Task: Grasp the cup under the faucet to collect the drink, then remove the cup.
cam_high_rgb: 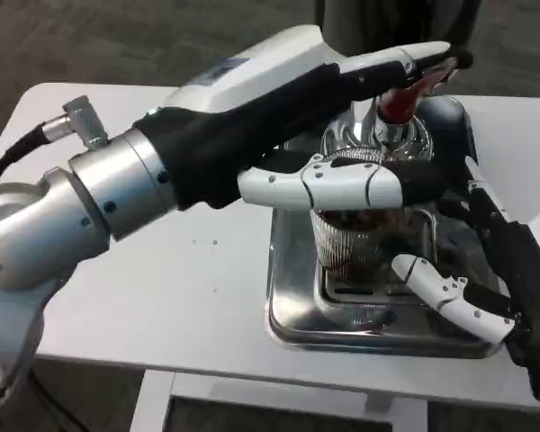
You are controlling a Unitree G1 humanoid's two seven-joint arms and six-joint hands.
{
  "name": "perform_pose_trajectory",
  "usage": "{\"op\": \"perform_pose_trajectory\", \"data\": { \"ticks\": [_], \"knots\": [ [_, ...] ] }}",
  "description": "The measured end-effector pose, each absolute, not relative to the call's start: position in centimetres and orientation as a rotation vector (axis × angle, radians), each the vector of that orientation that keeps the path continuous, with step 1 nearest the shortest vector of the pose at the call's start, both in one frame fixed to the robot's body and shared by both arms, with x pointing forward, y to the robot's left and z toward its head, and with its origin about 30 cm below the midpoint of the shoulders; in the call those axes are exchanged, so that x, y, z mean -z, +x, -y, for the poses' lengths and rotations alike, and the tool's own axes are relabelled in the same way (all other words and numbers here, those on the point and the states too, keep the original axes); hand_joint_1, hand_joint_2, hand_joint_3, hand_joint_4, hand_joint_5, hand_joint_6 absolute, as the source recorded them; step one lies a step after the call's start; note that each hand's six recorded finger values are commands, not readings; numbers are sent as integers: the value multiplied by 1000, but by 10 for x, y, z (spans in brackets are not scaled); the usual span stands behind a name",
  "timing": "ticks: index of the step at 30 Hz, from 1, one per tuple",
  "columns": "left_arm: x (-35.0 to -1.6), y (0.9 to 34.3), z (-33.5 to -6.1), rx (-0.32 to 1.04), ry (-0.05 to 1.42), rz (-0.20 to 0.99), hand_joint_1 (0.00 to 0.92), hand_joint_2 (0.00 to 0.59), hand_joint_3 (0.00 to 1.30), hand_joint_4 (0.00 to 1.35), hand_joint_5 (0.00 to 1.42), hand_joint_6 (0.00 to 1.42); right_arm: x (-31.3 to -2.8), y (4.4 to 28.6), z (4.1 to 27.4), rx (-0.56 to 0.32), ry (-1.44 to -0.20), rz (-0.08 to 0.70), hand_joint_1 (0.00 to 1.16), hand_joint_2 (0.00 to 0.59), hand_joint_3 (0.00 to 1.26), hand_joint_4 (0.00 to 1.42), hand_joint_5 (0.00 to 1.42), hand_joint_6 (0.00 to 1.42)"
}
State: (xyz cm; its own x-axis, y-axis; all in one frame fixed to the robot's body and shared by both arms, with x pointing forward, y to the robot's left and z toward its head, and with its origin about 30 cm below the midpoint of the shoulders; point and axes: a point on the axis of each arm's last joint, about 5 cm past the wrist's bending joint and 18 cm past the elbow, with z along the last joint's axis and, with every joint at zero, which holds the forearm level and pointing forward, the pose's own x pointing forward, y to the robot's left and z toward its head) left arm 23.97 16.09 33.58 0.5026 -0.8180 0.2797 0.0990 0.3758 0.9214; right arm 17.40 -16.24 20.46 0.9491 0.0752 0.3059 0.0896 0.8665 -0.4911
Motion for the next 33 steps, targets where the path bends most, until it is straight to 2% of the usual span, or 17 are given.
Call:
{"op": "perform_pose_trajectory", "data": {
  "ticks": [19, 33],
  "knots": [
    [-332, 242, -167, 625, 926, 953, 0, 100, 121, 51, 174, 195, -206, 175, 164, 19, -526, 331, 525, 283, 35, 53, 158, 241],
    [-331, 223, -185, 482, 830, 1068, 0, 98, 149, 89, 206, 221, -207, 175, 165, 31, -514, 337, 525, 283, 42, 54, 158, 235]
  ]
}}
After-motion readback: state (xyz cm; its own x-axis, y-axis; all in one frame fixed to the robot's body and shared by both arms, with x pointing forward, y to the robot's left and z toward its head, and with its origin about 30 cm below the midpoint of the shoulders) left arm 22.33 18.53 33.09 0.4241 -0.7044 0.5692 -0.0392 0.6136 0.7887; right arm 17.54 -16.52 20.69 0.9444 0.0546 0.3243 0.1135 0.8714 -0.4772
